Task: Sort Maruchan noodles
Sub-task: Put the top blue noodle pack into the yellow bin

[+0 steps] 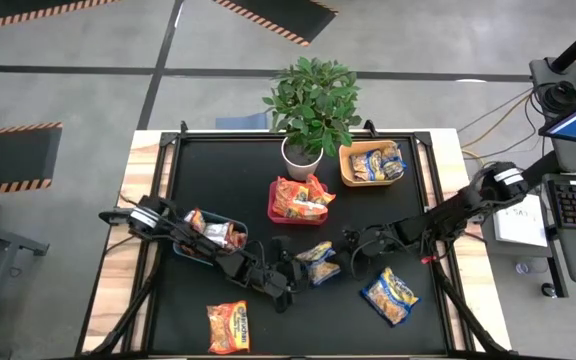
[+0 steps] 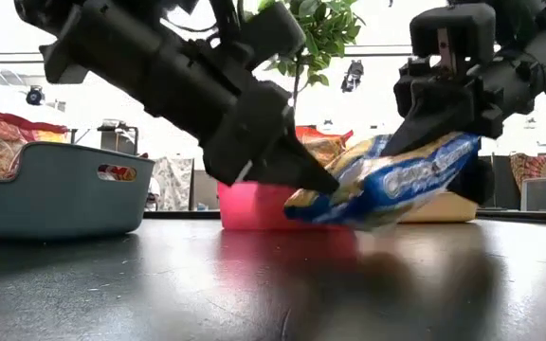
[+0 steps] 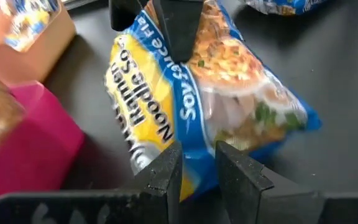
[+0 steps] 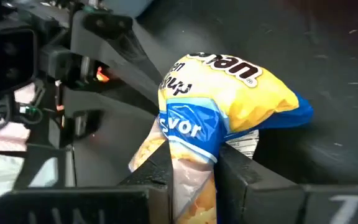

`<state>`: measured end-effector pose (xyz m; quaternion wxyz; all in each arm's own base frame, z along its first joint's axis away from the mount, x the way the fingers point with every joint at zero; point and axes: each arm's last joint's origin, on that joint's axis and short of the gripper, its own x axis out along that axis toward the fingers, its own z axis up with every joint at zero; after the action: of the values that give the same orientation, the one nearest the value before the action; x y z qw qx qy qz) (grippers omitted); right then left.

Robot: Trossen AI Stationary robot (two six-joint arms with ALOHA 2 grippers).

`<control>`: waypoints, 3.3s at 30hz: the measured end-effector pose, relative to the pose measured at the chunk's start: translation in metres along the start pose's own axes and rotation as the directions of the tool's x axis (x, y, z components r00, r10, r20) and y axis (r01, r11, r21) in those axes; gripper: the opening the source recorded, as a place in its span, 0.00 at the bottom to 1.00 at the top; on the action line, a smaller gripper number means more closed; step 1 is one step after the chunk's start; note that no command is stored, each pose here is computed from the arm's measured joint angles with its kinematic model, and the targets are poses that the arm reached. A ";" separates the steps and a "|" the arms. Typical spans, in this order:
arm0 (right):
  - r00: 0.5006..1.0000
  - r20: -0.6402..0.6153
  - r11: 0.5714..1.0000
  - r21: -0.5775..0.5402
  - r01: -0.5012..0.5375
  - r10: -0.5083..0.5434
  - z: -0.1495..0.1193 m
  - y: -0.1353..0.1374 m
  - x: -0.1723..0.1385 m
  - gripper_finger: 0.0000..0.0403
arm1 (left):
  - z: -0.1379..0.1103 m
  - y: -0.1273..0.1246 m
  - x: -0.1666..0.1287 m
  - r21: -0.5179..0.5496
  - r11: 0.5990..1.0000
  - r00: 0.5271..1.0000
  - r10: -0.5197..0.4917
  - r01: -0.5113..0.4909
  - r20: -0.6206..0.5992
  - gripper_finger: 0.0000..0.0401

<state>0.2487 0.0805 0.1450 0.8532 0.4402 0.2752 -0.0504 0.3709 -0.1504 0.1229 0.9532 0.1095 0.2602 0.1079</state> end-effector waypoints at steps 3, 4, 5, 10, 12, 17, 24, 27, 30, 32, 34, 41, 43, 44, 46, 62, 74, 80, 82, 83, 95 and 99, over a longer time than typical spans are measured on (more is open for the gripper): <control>1.000 0.010 1.000 -0.017 -0.007 0.008 0.004 0.005 -0.011 0.14 | 0.006 0.002 -0.006 0.053 0.998 1.000 0.017 -0.017 0.007 0.20; 1.000 0.019 1.000 -0.021 -0.011 0.012 0.006 0.007 -0.016 0.14 | 0.008 0.004 -0.010 0.081 0.996 0.999 0.032 -0.033 0.003 0.20; 0.999 0.033 1.000 -0.023 -0.022 0.023 0.009 0.010 -0.020 0.14 | 0.011 0.006 -0.013 0.107 0.993 0.999 0.050 -0.050 0.000 0.20; 0.992 0.109 0.996 -0.056 -0.064 0.070 0.020 0.022 -0.045 0.13 | 0.028 0.021 -0.033 0.222 0.971 0.996 0.092 -0.090 0.000 0.20; 0.984 0.155 0.994 -0.069 -0.083 0.093 0.025 0.027 -0.057 0.13 | 0.036 0.026 -0.042 0.264 0.960 0.996 0.093 -0.091 0.007 0.20; 0.947 0.285 0.986 -0.115 -0.122 0.150 0.037 0.037 -0.084 0.13 | 0.055 0.041 -0.066 0.353 0.931 0.995 0.083 -0.095 0.050 0.20; 0.934 0.348 0.994 -0.098 -0.053 0.085 0.052 0.048 -0.118 0.13 | 0.069 0.067 -0.104 0.359 0.927 0.989 0.067 -0.110 0.132 0.20; 0.934 0.353 0.995 -0.062 0.080 -0.053 0.064 0.056 -0.135 0.13 | 0.076 0.078 -0.119 0.329 0.937 0.983 0.065 -0.120 0.173 0.20; 0.907 0.350 0.967 -0.019 0.256 -0.233 0.078 0.061 -0.152 0.13 | 0.077 0.087 -0.131 0.297 0.948 0.978 0.058 -0.117 0.201 0.20; 0.868 0.348 0.928 0.019 0.372 -0.355 0.087 0.063 -0.161 0.13 | 0.071 0.089 -0.133 0.296 0.949 0.980 0.053 -0.110 0.194 0.20; 0.828 0.348 0.891 0.052 0.451 -0.439 0.098 0.066 -0.171 0.13 | 0.066 0.090 -0.134 0.302 0.947 0.981 0.052 -0.107 0.184 0.20; 0.660 0.289 0.708 0.102 0.699 -0.693 0.137 0.066 -0.182 0.13 | 0.059 0.091 -0.135 0.308 0.945 0.983 0.054 -0.106 0.175 0.20; 0.603 0.260 0.643 0.105 0.759 -0.754 0.148 0.061 -0.180 0.13 | 0.060 0.091 -0.135 0.305 0.946 0.982 0.056 -0.109 0.179 0.20; 0.580 0.244 0.615 0.100 0.782 -0.778 0.153 0.058 -0.179 0.13 | 0.060 0.092 -0.135 0.305 0.946 0.982 0.056 -0.110 0.179 0.20; 0.548 0.207 0.573 0.086 0.815 -0.810 0.164 0.051 -0.173 0.13 | 0.060 0.091 -0.135 0.311 0.944 0.982 0.056 -0.110 0.179 0.20; 0.374 0.003 0.374 -0.044 0.927 -0.927 0.214 -0.015 -0.103 0.13 | 0.060 0.092 -0.135 0.316 0.942 0.983 0.057 -0.111 0.176 0.20; 0.317 -0.018 0.318 -0.082 0.945 -0.948 0.218 -0.040 -0.063 0.13 | 0.060 0.092 -0.135 0.316 0.942 0.983 0.057 -0.111 0.176 0.20; 0.321 -0.005 0.320 -0.091 0.943 -0.947 0.221 -0.046 -0.051 0.14 | 0.060 0.092 -0.135 0.316 0.942 0.983 0.057 -0.111 0.176 0.20; 0.324 -0.010 0.324 -0.095 0.941 -0.946 0.221 -0.046 -0.050 0.15 | 0.060 0.092 -0.135 0.316 0.942 0.983 0.057 -0.111 0.176 0.20; 0.323 -0.011 0.323 -0.096 0.942 -0.946 0.221 -0.047 -0.050 0.16 | 0.060 0.092 -0.135 0.316 0.942 0.983 0.057 -0.111 0.176 0.20; 0.343 0.002 0.340 -0.124 0.932 -0.939 0.219 -0.042 -0.046 0.39 | 0.060 0.092 -0.135 0.316 0.942 0.983 0.057 -0.111 0.176 0.20; 0.396 0.016 0.391 -0.130 0.911 -0.918 0.218 -0.034 -0.040 0.41 | 0.060 0.091 -0.135 0.316 0.942 0.983 0.057 -0.111 0.176 0.20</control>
<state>0.2964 -0.1158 0.2417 0.7014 0.1671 0.4988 -0.4810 0.2747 -0.1079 0.2610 0.9349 0.2844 0.1899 0.0950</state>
